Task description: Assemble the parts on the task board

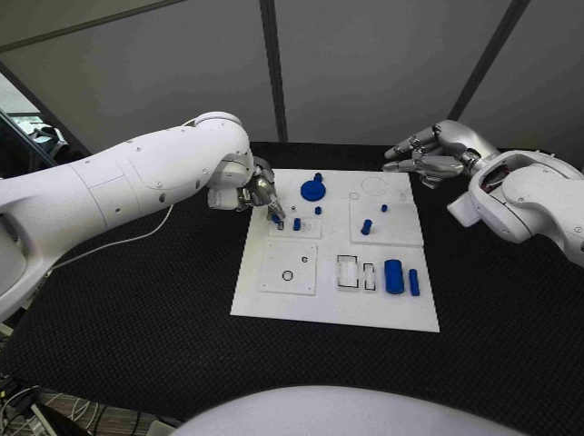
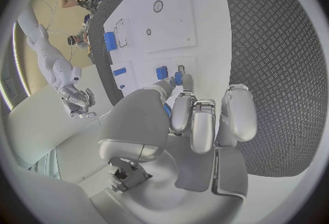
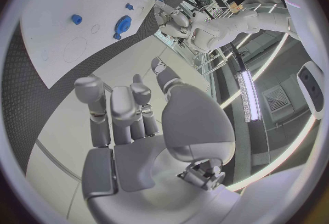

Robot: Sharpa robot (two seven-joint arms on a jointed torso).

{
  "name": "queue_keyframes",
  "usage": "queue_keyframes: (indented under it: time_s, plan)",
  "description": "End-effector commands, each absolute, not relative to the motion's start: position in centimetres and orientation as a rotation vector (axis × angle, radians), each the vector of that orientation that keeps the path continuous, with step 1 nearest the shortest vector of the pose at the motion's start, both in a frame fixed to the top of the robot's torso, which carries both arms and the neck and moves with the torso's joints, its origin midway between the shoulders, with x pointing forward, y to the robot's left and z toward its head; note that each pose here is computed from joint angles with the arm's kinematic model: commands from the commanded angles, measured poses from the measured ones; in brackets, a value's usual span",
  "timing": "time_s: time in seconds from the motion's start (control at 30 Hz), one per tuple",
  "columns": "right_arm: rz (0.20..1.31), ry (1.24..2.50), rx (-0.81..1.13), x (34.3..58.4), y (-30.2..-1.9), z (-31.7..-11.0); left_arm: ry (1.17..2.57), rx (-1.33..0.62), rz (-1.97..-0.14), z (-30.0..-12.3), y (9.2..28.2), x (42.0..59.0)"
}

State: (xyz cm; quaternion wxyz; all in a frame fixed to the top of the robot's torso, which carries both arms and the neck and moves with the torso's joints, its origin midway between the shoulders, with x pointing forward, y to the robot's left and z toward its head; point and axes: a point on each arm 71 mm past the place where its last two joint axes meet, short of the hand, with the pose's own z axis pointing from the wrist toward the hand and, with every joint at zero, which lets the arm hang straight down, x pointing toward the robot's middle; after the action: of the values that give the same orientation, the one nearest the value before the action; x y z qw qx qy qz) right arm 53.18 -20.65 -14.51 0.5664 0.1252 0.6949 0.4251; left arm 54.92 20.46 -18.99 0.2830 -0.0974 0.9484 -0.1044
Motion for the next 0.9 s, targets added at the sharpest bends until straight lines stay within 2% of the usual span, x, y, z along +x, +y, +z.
queue_keyframes:
  time_s: [0.03,0.37,0.9]
  plan:
    - [1.007,1.629,0.286,53.2,-20.5,-14.3,2.64,-0.183,-0.262,-19.3,20.4,54.8]
    - [1.015,1.629,0.281,53.2,-20.1,-14.3,2.651,-0.136,-0.248,-19.4,19.5,55.8]
    - [1.018,1.629,0.279,53.3,-19.9,-14.3,2.616,-0.04,-0.204,-19.1,18.3,56.3]
